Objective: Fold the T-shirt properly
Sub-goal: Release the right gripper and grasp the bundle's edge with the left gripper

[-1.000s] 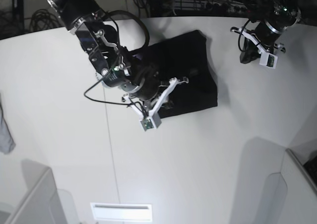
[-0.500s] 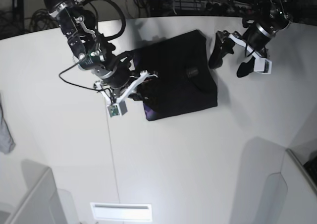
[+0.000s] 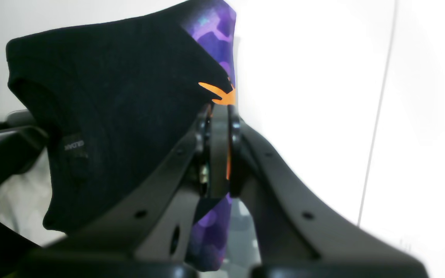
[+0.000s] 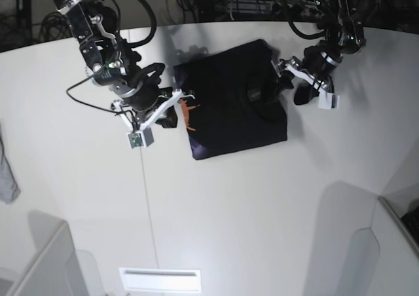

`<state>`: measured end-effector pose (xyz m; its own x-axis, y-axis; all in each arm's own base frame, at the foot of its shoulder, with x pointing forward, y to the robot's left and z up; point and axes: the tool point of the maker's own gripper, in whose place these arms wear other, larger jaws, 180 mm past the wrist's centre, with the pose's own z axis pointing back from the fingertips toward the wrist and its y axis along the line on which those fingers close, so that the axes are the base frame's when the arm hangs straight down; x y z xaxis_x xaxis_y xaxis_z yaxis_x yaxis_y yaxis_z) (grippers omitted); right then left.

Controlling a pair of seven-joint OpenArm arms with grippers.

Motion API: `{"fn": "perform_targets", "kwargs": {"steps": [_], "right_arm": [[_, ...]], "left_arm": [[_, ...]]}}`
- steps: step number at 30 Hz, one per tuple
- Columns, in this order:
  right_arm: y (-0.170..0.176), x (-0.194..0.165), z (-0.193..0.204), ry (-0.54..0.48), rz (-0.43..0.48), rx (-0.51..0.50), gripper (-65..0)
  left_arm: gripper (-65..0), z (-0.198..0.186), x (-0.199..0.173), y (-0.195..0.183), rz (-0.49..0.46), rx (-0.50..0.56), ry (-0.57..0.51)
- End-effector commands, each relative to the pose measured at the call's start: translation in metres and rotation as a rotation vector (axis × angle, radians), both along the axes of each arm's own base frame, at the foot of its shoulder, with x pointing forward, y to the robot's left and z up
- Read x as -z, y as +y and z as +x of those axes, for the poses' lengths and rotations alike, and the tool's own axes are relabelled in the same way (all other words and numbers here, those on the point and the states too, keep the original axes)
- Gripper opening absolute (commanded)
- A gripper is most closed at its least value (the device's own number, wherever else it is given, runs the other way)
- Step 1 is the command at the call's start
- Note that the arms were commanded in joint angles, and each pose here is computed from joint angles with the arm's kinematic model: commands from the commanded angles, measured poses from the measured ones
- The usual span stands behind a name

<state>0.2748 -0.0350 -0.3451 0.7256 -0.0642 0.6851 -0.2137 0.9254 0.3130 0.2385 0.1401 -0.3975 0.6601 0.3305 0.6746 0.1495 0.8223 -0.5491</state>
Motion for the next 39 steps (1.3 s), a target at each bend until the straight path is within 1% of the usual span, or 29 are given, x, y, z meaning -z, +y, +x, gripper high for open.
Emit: {"fn": "perform_targets", "kwargs": {"steps": [1,7,14,17,18,24,28,31,32,36,39], "right_arm": [[0.0,-0.012,0.006,-0.049,0.011,-0.001,-65.0],[0.0,-0.012,0.005,-0.046,0.011,-0.001,-65.0],[-0.001,-0.012,0.006,-0.051,0.008,0.001,-65.0],[-0.001,-0.013,0.006,-0.052,0.008,0.001,-65.0],[-0.001,-0.013,0.006,-0.052,0.008,0.001,-65.0],[-0.002,-0.014,0.008,-0.055,0.007,0.005,-65.0],[-0.028,-0.013,0.014,-0.054,0.001,0.086,-65.0],[-0.043,-0.013,0.016,-0.053,-0.004,0.133,-65.0],[-0.049,-0.012,0.015,-0.051,-0.009,0.148,-65.0],[-0.071,-0.007,0.013,-0.038,-0.023,0.213,-65.0],[-0.082,-0.004,0.009,-0.026,-0.031,0.243,-65.0]], "left_arm": [[0.0,0.01,-0.012,-0.002,-0.021,-0.007,-0.046],[0.0,0.013,0.001,-0.015,-0.052,0.007,-0.009],[0.0,0.016,0.011,-0.013,-0.064,-0.001,0.018],[0.0,0.018,0.015,-0.021,-0.072,0.008,0.037],[-1.8,0.019,0.016,-0.023,-0.074,0.006,0.044],[-31.1,0.021,0.019,-0.03,-0.078,-0.001,0.07],[-49.2,0.022,0.021,-0.031,-0.058,0.014,0.088],[-62.9,0.027,0.02,-0.033,-0.024,0.06,0.085],[-65.0,0.026,0.021,-0.033,-0.012,0.076,0.089],[-65.0,0.033,0.015,-0.034,0.036,0.146,0.068],[-65.0,0.032,0.017,-0.036,0.083,0.22,0.073]]}}
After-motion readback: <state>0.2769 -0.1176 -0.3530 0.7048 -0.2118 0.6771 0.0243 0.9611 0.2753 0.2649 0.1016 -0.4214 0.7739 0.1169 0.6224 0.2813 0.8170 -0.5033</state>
